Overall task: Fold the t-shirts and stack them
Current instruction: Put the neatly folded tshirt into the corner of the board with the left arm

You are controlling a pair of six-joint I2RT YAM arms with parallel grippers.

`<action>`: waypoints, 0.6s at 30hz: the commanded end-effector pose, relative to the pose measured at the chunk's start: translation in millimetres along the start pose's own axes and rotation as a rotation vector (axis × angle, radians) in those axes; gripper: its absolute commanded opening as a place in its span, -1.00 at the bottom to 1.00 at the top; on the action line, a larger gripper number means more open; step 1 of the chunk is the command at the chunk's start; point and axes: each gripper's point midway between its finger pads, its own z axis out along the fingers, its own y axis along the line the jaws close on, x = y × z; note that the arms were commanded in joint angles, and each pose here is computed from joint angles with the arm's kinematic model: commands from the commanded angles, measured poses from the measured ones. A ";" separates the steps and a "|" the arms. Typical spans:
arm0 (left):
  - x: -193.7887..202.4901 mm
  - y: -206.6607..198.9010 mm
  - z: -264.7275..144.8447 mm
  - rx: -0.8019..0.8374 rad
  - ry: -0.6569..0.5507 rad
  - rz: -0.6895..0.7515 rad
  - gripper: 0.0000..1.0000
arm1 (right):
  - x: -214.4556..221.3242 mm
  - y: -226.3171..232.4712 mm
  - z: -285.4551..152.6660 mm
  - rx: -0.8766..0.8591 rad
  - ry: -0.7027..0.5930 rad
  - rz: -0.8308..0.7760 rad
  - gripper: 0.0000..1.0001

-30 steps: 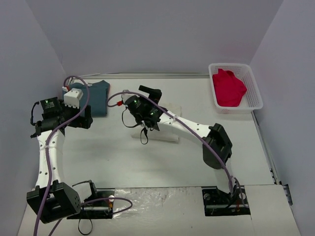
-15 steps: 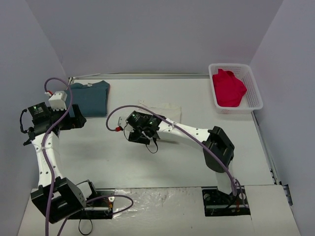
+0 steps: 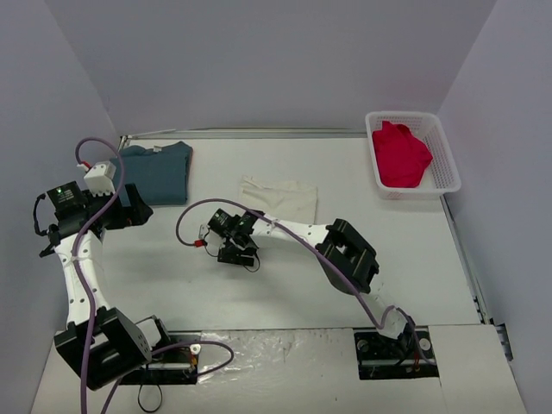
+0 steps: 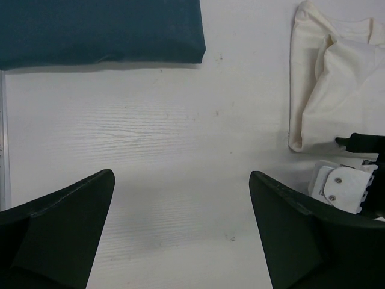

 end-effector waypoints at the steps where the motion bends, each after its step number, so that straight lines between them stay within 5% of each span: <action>1: -3.8 -5.1 0.9 0.042 -0.013 -0.004 0.89 | -8.2 -8.8 -6.8 0.032 0.002 0.004 0.44; 7: 3.7 -9.7 8.1 0.099 0.020 -0.024 0.89 | -0.9 -15.8 5.2 0.082 0.056 -0.019 -0.20; 12: 13.1 -13.2 15.3 0.151 0.057 -0.040 0.89 | -0.6 -21.7 5.2 0.110 0.069 -0.028 -0.99; 18: 21.4 -35.5 21.2 0.299 0.116 -0.092 0.89 | -5.8 -34.7 -20.5 0.140 0.054 -0.032 -1.00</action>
